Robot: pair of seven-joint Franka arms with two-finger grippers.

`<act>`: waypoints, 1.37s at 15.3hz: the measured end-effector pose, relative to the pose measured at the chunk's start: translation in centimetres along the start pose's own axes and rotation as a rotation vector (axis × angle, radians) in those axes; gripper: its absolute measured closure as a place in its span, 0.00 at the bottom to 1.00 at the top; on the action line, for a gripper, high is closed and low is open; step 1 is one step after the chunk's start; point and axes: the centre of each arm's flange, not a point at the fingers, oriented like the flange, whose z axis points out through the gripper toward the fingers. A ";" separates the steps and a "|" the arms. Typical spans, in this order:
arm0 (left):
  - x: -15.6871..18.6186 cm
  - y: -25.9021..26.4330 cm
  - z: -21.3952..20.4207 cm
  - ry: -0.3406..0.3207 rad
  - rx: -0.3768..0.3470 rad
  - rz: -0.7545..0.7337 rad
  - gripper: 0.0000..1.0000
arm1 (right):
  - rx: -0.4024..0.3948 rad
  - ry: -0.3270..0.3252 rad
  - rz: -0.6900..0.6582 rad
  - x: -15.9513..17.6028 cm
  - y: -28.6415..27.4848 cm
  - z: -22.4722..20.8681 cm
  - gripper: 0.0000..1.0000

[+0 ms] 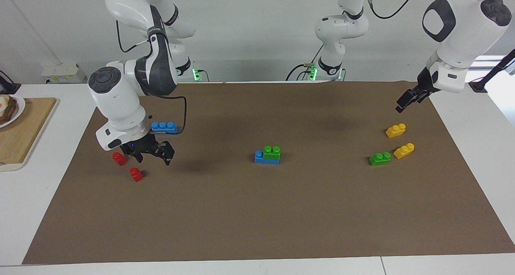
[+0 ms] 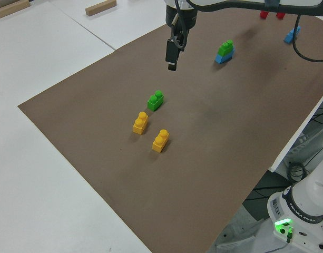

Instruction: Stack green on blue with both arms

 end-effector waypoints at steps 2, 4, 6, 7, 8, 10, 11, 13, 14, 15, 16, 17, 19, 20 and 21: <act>-0.5 1.1 -0.2 -0.002 0.004 0.071 0.00 | -0.008 -0.040 -0.015 -0.7 -0.2 -1.6 0.00; -1.2 2.0 -0.7 -0.029 0.012 0.159 0.00 | -0.013 -0.063 -0.016 -1.4 -0.1 -3.6 0.00; -1.7 2.3 -1.3 -0.054 0.018 0.220 0.00 | -0.018 -0.076 -0.011 -2.3 0.4 -5.7 0.00; -1.8 2.3 -1.7 -0.060 0.018 0.237 0.00 | -0.019 -0.079 -0.004 -2.8 0.9 -6.8 0.00; -1.9 2.3 -2.2 -0.060 0.018 0.248 0.00 | -0.021 -0.082 0.005 -3.2 1.5 -7.8 0.00; -1.9 2.7 -3.2 -0.052 0.017 0.265 0.00 | -0.023 -0.082 0.030 -4.0 3.1 -9.8 0.00; -1.9 3.0 -3.7 -0.048 0.016 0.272 0.00 | -0.024 -0.083 0.042 -4.4 3.9 -10.6 0.00; -1.8 3.8 -4.0 -0.043 0.016 0.286 0.00 | -0.024 -0.077 0.055 -4.9 4.7 -11.7 0.00; -1.8 4.3 -3.9 -0.043 0.017 0.297 0.00 | -0.024 -0.076 0.059 -5.0 4.9 -12.0 0.00; -1.9 4.9 -3.8 -0.044 0.018 0.307 0.00 | -0.024 -0.073 0.060 -5.1 5.0 -12.3 0.00; -2.0 5.5 -3.7 -0.045 0.020 0.318 0.00 | -0.023 -0.070 0.060 -5.2 5.0 -12.5 0.00; -2.1 6.0 -3.6 -0.047 0.022 0.327 0.00 | -0.024 -0.071 0.059 -5.4 5.0 -12.8 0.00; -2.3 6.7 -3.5 -0.046 0.024 0.341 0.00 | -0.024 -0.070 0.053 -5.8 5.0 -13.4 0.00; -2.3 6.9 -3.6 -0.040 0.024 0.345 0.00 | -0.023 -0.067 0.043 -6.0 5.0 -13.8 0.00; -2.2 7.1 -3.7 -0.026 0.021 0.346 0.00 | -0.023 -0.064 0.037 -6.3 5.0 -14.4 0.00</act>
